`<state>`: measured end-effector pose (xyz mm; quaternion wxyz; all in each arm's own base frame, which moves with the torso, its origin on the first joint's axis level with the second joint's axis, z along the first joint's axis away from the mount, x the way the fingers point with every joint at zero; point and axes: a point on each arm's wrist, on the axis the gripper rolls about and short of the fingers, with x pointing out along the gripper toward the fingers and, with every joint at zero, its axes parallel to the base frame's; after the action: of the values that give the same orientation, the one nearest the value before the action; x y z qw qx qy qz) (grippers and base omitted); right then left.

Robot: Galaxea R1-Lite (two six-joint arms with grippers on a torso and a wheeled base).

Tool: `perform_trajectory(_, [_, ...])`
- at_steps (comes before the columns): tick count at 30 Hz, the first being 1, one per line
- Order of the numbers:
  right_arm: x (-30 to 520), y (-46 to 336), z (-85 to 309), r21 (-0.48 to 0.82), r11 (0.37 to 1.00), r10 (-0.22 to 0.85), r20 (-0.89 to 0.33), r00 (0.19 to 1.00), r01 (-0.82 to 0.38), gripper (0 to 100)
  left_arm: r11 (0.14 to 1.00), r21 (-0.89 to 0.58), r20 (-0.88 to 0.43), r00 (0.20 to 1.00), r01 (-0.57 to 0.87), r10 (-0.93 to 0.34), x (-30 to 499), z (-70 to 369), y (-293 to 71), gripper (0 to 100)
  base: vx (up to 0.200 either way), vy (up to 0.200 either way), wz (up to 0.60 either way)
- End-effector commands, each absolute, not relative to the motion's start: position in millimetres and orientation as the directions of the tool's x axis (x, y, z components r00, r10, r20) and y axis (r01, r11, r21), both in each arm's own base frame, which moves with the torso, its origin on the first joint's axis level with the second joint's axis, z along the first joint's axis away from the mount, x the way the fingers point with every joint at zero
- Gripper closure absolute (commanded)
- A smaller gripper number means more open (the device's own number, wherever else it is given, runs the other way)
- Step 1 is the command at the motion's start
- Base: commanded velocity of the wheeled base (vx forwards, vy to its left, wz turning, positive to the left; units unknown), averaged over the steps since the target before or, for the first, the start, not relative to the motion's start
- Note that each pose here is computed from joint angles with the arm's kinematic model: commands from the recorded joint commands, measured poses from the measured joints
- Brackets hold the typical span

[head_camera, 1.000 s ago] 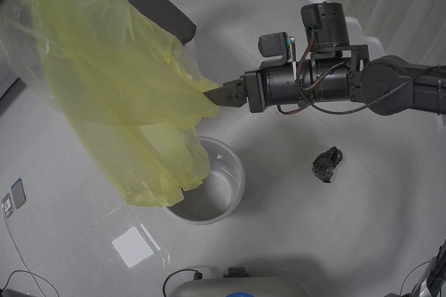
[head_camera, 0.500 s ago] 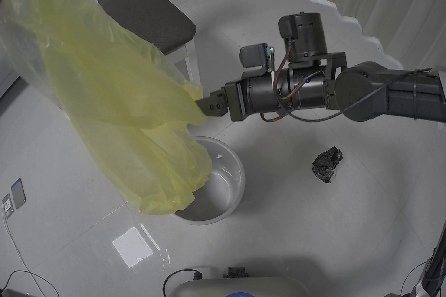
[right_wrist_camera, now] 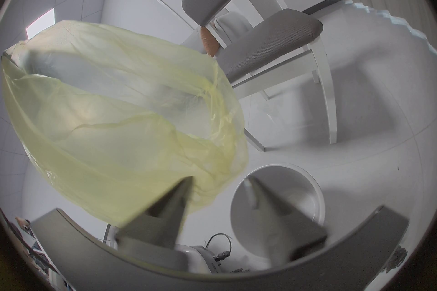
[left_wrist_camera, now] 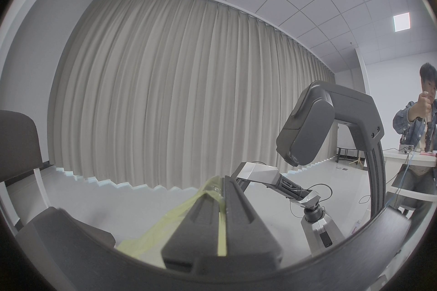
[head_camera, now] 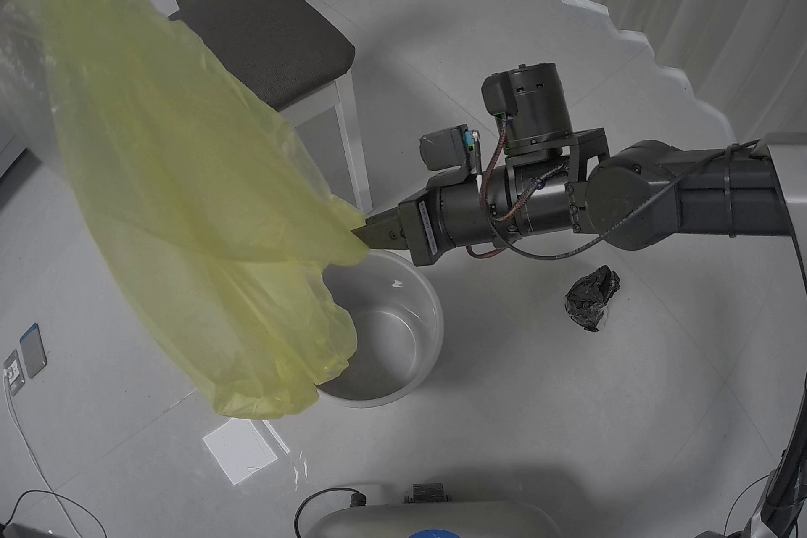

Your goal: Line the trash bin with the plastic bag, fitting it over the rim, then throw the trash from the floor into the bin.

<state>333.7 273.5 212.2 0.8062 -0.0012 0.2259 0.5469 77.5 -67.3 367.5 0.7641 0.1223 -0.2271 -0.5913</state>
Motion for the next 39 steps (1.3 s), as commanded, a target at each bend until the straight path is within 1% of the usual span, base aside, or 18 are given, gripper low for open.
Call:
perform_trajectory(1, [325.5,266.2,218.5,0.246,0.403,0.881,-0.366,0.301,-0.881,100,0.276,0.457,0.205,0.202,0.845,-0.958,76.9,367.9,-66.3,100,0.000,0.000,0.00])
perform_trajectory(9, [308.0,242.1,232.2,0.239,0.420,0.874,-0.365,0.320,-0.876,100,0.280,0.439,0.206,0.208,0.853,-0.956,77.1,367.9,-66.0,100,0.000,0.000,0.00])
perform_trajectory(14, [277.7,203.2,250.4,0.225,0.451,0.864,-0.353,0.359,-0.863,100,0.296,0.388,0.206,0.231,0.873,-0.951,79.0,367.0,-66.4,100,0.000,0.000,0.00])
perform_trajectory(15, [276.5,201.8,250.8,0.225,0.453,0.863,-0.353,0.361,-0.863,100,0.299,0.386,0.207,0.234,0.873,-0.950,79.2,366.8,-66.4,100,0.000,0.000,0.00])
perform_trajectory(16, [262.8,189.4,255.2,0.220,0.458,0.862,-0.348,0.369,-0.861,100,0.320,0.359,0.207,0.259,0.877,-0.943,80.8,365.1,-66.9,100,0.000,0.000,0.00])
perform_trajectory(17, [259.3,185.9,256.7,0.217,0.460,0.861,-0.346,0.373,-0.861,100,0.326,0.353,0.207,0.267,0.877,-0.941,80.7,364.5,-66.8,100,0.000,0.000,0.00])
perform_trajectory(18, [245.5,174.5,261.6,0.205,0.465,0.859,-0.339,0.383,-0.861,100,0.351,0.325,0.202,0.298,0.878,-0.933,82.8,360.7,-67.4,100,0.000,0.000,0.00])
perform_trajectory(21, [225.3,156.7,266.2,0.192,0.474,0.856,-0.329,0.398,-0.859,100,0.386,0.281,0.201,0.339,0.879,-0.919,85.2,353.5,-67.7,100,0.000,0.000,0.00])
perform_trajectory(22, [224.2,156.0,266.6,0.191,0.474,0.856,-0.328,0.399,-0.860,100,0.388,0.279,0.201,0.342,0.878,-0.918,85.1,353.0,-67.4,100,0.000,0.000,0.00])
perform_trajectory(24, [212.3,144.1,264.8,0.193,0.490,0.848,-0.332,0.414,-0.850,100,0.432,0.227,0.215,0.388,0.873,-0.896,85.6,342.5,-63.4,100,0.000,0.000,0.00])
perform_trajectory(25, [211.0,142.4,263.3,0.195,0.493,0.846,-0.335,0.415,-0.848,100,0.438,0.215,0.219,0.394,0.873,-0.893,85.3,340.5,-62.6,100,0.000,0.000,0.00])
perform_trajectory(29, [203.8,134.0,257.4,0.202,0.508,0.836,-0.349,0.423,-0.837,100,0.511,0.145,0.244,0.470,0.847,-0.848,83.3,326.4,-55.5,100,0.000,0.000,0.00])
perform_trajectory(32, [204.0,132.0,249.9,0.212,0.516,0.829,-0.366,0.423,-0.830,100,0.546,0.102,0.234,0.513,0.832,-0.826,83.3,317.5,-53.5,100,0.000,0.000,0.00])
perform_trajectory(34, [204.7,131.1,245.2,0.218,0.523,0.824,-0.378,0.423,-0.824,100,0.557,0.081,0.221,0.530,0.827,-0.819,83.4,310.7,-52.9,100,0.000,0.000,0.00])
perform_trajectory(39, [207.3,131.7,241.8,0.224,0.526,0.821,-0.387,0.420,-0.821,100,0.564,0.067,0.207,0.542,0.823,-0.815,84.9,301.3,-53.3,100,0.000,0.000,0.00])
